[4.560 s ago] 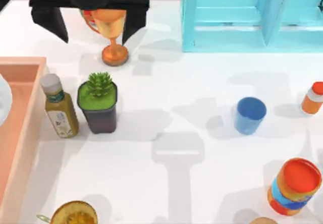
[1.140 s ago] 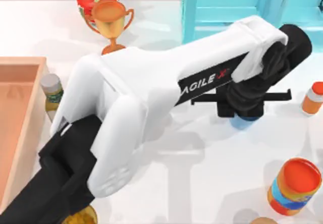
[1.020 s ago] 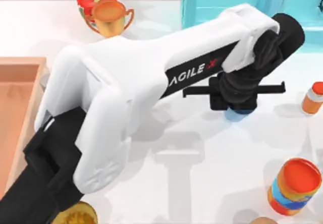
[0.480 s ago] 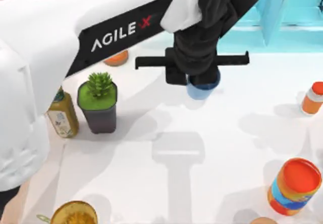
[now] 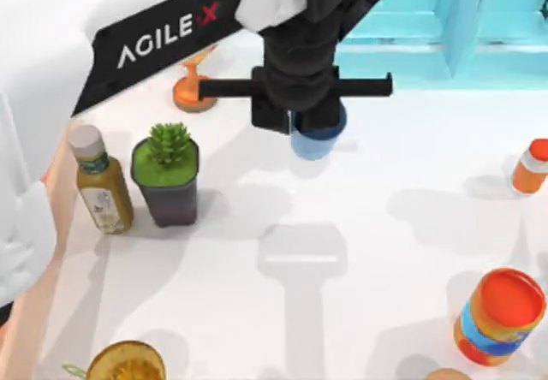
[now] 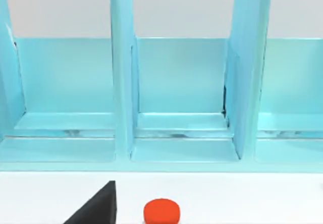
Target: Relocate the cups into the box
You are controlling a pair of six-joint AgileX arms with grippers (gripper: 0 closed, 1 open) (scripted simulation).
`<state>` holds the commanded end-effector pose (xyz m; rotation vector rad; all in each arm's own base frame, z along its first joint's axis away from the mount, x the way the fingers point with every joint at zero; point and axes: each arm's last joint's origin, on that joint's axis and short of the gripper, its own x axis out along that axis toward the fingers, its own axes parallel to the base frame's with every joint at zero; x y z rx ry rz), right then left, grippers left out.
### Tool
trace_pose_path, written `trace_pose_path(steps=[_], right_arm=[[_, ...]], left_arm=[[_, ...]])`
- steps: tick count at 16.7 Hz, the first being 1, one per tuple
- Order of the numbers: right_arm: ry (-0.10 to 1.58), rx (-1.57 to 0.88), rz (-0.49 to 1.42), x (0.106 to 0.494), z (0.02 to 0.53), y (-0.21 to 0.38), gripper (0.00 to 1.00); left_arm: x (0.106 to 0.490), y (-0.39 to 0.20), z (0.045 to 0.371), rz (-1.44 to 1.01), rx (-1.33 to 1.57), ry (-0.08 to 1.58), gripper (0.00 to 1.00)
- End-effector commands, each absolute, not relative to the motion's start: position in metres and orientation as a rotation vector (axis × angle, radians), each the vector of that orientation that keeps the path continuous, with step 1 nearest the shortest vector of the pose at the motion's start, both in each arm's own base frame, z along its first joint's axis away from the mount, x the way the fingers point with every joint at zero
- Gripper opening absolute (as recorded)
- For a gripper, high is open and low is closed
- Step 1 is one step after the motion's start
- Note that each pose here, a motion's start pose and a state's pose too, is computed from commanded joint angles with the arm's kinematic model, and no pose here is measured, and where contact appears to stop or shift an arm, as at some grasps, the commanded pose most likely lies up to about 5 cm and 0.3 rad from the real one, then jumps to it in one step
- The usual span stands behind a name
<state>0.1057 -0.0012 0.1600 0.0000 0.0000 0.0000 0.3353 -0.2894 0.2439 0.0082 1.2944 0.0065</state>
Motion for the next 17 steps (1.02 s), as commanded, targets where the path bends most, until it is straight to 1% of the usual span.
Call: trace_pose_path(steps=[2, 5, 7, 9, 12, 15, 17], right_arm=[[0.000, 0.000, 0.000, 0.106, 0.160, -0.001, 1.00], [0.000, 0.000, 0.000, 0.106, 0.160, -0.001, 1.00], [0.000, 0.000, 0.000, 0.106, 0.160, -0.001, 1.00], [0.000, 0.000, 0.000, 0.106, 0.160, -0.001, 1.00], [0.000, 0.000, 0.000, 0.106, 0.160, -0.001, 1.00], [0.000, 0.000, 0.000, 0.106, 0.160, -0.001, 1.00], [0.000, 0.000, 0.000, 0.106, 0.160, -0.001, 1.00]], left_arm=[[0.349, -0.250, 0.261, 0.006, 0.017, 1.325, 0.00], [0.366, -0.169, 0.292, -0.021, 0.027, 1.358, 0.00], [0.369, -0.108, 0.309, -0.046, 0.029, 1.370, 0.00], [0.365, -0.050, 0.320, -0.070, 0.035, 1.379, 0.00], [0.353, 0.028, 0.320, -0.092, 0.041, 1.406, 0.00], [0.337, 0.088, 0.304, -0.089, 0.024, 1.460, 0.00], [0.326, 0.118, 0.290, -0.075, -0.002, 1.500, 0.00]])
